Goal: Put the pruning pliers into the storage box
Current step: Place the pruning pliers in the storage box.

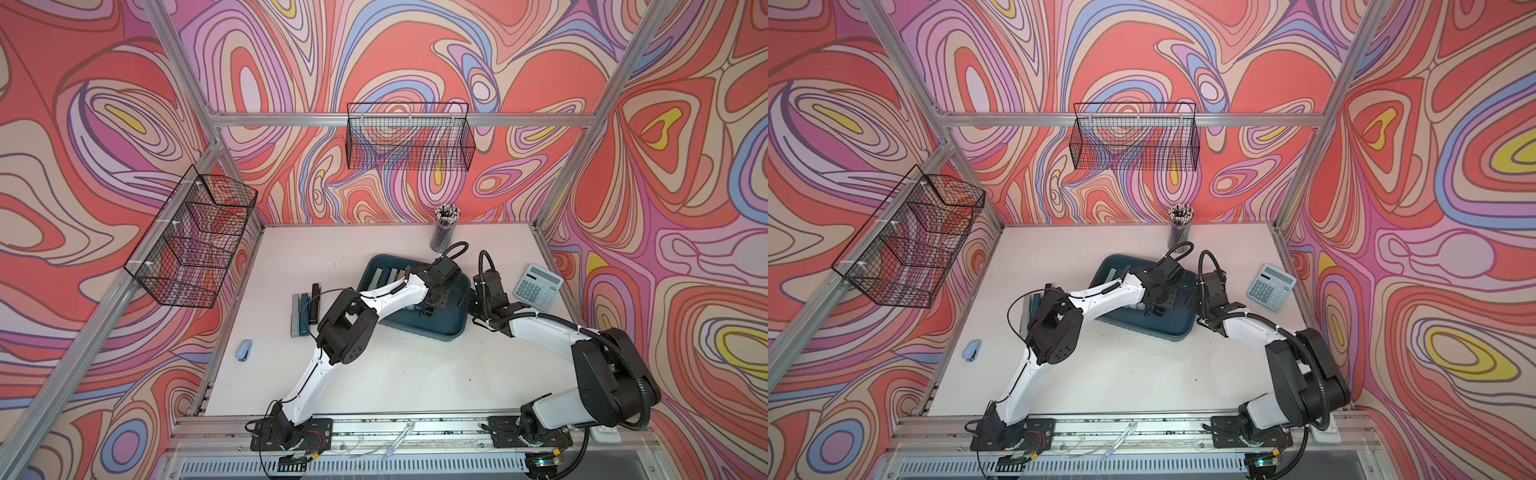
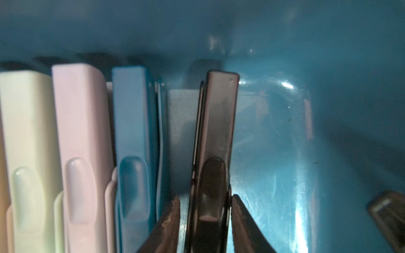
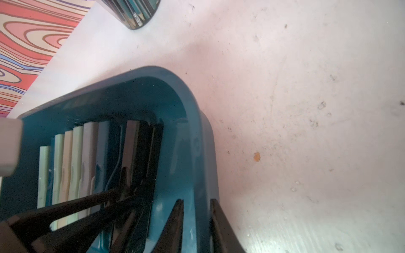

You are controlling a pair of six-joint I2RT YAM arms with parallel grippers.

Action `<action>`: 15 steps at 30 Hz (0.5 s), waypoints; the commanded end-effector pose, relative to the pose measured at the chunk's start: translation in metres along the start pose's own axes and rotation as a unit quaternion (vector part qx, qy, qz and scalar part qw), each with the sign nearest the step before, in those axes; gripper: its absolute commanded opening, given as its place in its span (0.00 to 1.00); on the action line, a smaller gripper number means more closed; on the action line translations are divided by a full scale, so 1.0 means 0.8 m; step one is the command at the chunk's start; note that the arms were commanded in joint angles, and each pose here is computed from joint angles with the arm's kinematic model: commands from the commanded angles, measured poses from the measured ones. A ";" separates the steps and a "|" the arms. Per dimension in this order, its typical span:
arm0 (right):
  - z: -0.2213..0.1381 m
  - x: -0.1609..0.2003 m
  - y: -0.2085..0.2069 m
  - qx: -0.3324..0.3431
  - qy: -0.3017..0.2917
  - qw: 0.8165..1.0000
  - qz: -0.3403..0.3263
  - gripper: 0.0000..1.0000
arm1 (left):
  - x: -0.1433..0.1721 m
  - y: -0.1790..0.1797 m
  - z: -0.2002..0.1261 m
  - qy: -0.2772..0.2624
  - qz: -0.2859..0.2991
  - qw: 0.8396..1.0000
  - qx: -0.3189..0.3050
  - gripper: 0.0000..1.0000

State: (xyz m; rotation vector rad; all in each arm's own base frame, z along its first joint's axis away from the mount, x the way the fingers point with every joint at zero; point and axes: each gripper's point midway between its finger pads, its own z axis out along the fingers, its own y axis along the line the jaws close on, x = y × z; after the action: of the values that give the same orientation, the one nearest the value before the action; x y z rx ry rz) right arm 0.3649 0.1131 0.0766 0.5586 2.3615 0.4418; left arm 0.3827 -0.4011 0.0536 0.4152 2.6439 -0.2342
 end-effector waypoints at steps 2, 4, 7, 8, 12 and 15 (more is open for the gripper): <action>-0.016 -0.028 0.015 0.004 -0.023 0.999 -0.032 0.29 | -0.046 -0.014 -0.059 -0.056 0.006 0.998 0.034 0.42; -0.021 -0.036 0.019 0.009 -0.027 0.999 -0.046 0.31 | -0.056 -0.020 -0.081 -0.071 0.010 0.996 0.050 0.42; -0.032 -0.051 0.027 0.014 -0.039 0.997 -0.066 0.33 | -0.070 -0.027 -0.115 -0.099 0.022 0.992 0.073 0.43; -0.035 -0.056 0.030 0.014 -0.043 0.996 -0.071 0.33 | -0.073 -0.026 -0.123 -0.107 0.026 0.991 0.076 0.43; -0.051 -0.068 0.050 0.023 -0.061 0.992 -0.110 0.32 | -0.086 -0.007 -0.163 -0.141 0.029 0.985 0.090 0.43; -0.060 -0.067 0.080 0.011 -0.067 0.989 -0.133 0.29 | -0.090 0.030 -0.183 -0.164 0.012 0.982 0.088 0.41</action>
State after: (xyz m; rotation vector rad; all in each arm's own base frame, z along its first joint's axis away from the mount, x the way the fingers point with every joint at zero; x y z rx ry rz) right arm 0.3897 0.1266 0.1533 0.3290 2.2874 0.3017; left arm 0.3808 -0.3877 0.2076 0.4493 2.3331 -0.4974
